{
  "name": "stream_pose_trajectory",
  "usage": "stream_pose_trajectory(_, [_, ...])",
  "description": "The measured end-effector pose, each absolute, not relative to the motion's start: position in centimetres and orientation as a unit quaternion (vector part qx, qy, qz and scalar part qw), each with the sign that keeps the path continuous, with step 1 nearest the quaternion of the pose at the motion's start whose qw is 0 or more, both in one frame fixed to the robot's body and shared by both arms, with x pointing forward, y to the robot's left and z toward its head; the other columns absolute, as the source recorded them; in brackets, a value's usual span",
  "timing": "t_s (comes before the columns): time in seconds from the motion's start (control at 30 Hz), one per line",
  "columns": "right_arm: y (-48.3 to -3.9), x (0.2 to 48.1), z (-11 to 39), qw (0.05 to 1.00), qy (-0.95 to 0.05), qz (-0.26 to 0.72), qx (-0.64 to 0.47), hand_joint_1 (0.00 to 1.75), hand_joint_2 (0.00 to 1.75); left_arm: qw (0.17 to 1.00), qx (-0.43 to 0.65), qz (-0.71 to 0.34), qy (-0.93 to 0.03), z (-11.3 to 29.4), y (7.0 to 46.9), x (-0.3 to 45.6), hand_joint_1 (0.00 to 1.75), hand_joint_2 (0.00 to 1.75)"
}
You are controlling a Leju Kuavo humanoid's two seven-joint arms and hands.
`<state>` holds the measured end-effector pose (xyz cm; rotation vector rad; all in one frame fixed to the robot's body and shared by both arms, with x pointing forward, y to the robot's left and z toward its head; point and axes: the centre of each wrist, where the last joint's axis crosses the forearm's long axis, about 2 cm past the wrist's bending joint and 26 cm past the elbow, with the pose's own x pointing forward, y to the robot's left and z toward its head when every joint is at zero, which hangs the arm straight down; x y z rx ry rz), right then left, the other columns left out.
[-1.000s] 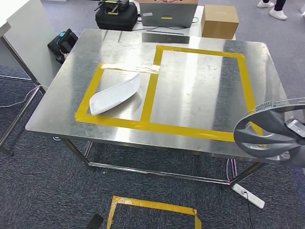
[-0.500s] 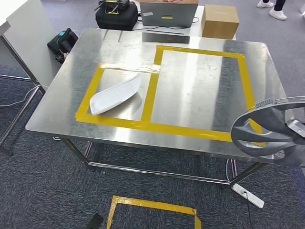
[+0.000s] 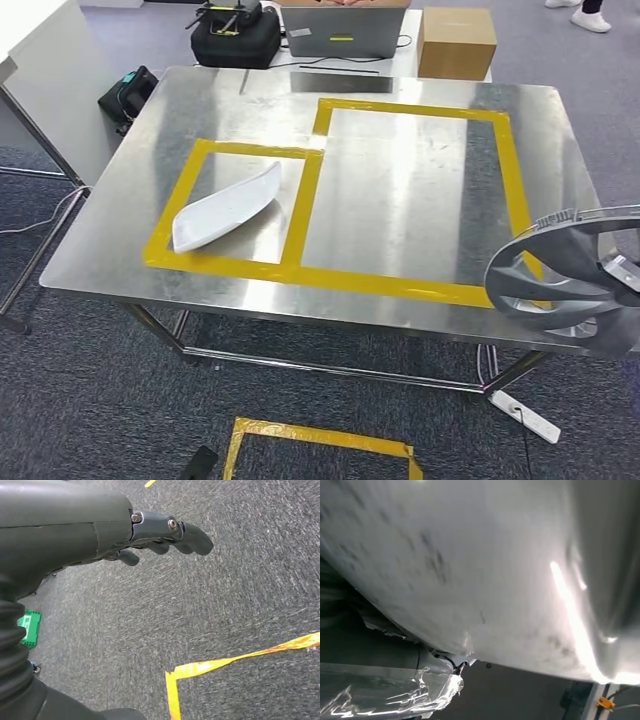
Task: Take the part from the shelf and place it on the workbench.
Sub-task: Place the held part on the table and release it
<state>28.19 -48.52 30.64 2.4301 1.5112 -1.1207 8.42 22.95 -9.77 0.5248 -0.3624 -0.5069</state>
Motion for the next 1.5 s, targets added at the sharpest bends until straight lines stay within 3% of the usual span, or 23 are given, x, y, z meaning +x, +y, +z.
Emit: stream_pose_trajectory(1.5, [-49.03,28.3,31.14,0.031,0.486,-0.354,0.798,1.75,1.75,0.916,0.264,-0.241,-0.182,-9.79,23.09,8.27,0.0,1.75])
